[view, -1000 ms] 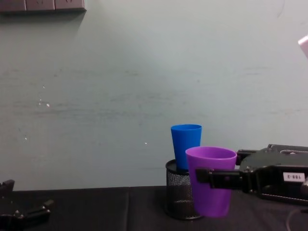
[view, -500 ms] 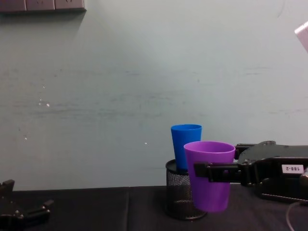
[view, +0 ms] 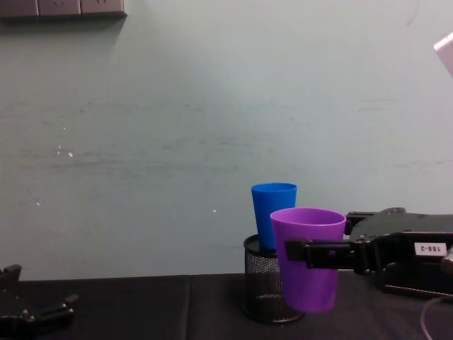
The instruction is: Pick up one cup with a gripper and tap it against the other cup.
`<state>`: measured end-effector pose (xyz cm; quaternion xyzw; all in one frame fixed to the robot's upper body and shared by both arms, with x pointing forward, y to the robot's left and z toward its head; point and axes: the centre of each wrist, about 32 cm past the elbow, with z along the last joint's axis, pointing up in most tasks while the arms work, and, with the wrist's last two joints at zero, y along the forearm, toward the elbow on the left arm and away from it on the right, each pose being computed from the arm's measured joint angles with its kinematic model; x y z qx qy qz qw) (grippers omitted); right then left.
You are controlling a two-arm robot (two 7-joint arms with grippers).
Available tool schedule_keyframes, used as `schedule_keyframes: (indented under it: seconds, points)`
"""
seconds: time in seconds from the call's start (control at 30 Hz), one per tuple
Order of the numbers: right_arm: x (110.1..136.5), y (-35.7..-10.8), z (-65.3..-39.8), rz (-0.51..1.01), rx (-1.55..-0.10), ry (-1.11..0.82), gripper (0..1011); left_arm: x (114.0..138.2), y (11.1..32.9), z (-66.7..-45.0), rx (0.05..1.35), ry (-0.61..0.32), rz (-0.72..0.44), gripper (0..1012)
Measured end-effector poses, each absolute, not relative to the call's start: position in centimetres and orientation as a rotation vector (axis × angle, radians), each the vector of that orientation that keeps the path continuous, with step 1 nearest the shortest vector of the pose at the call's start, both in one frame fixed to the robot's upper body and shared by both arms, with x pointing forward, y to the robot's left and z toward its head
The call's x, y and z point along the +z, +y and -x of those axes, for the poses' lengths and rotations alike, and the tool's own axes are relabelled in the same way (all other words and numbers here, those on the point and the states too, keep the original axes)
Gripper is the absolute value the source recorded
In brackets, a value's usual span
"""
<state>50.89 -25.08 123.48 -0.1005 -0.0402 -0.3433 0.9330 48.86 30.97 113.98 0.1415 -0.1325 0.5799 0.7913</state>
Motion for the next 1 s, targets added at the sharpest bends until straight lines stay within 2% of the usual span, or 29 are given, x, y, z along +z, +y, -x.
schedule_keyframes:
  seconds: [1.0]
  points:
    - [123.46, -25.09, -50.89, 0.205, -0.7, -0.083, 736, 113.98, 30.97, -48.86, 1.248, -0.285, -0.304, 1012]
